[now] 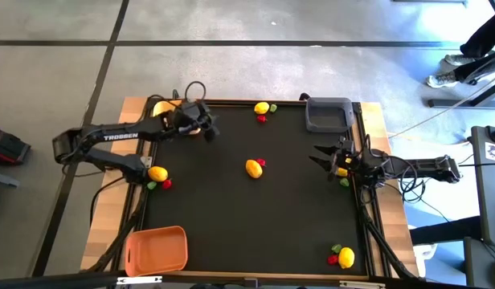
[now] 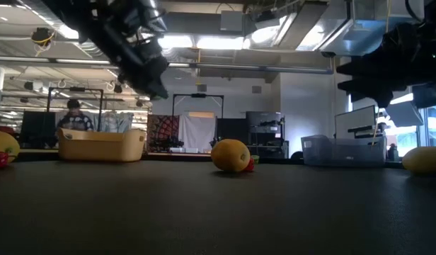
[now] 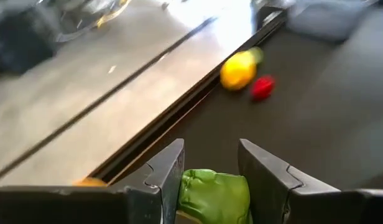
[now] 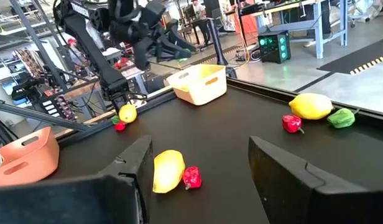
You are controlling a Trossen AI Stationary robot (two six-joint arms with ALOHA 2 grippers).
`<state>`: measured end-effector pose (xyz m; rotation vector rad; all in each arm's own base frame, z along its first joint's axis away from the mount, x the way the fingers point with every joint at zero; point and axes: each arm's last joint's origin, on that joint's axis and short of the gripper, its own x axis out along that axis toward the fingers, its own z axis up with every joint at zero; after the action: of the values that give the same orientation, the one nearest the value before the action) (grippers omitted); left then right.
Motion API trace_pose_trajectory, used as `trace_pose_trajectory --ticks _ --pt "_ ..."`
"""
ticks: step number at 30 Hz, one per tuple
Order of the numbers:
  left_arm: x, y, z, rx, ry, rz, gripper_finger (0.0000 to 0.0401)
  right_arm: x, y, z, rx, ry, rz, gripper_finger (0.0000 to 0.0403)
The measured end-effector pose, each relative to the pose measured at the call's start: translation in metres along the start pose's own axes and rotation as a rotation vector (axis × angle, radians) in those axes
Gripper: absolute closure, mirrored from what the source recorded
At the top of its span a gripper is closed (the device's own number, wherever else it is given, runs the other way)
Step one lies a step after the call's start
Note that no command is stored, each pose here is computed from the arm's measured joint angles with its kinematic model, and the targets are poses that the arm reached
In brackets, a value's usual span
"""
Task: Sort produce into baskets
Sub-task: Put the green bell pepper into the yellow bin, then put the yellow lemon into the black bin
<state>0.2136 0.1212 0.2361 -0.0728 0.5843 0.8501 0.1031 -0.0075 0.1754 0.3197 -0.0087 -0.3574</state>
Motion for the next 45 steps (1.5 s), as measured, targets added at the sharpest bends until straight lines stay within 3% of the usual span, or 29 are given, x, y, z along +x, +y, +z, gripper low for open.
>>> trace_pose_trajectory --ticks 13,18,29,38,45 --pt "0.010 0.041 -0.016 -0.052 0.176 0.149 0.0262 0.000 -0.003 -0.005 -0.021 0.044 -0.042 0.0201" --pt "0.012 0.051 -0.019 -0.122 0.201 0.191 0.0262 0.000 -0.003 -0.006 -0.024 0.049 -0.045 0.0201" --pt "0.014 0.069 -0.023 -0.163 0.235 0.252 0.0261 0.000 -0.003 -0.006 -0.024 0.048 -0.045 0.0201" --pt "0.014 0.072 -0.025 -0.166 0.255 0.261 0.0207 0.000 -0.003 -0.005 -0.024 0.048 -0.045 0.0201" --pt "0.013 0.069 -0.025 -0.167 0.256 0.242 0.0194 0.000 -0.003 -0.005 -0.023 0.047 -0.045 0.0201"
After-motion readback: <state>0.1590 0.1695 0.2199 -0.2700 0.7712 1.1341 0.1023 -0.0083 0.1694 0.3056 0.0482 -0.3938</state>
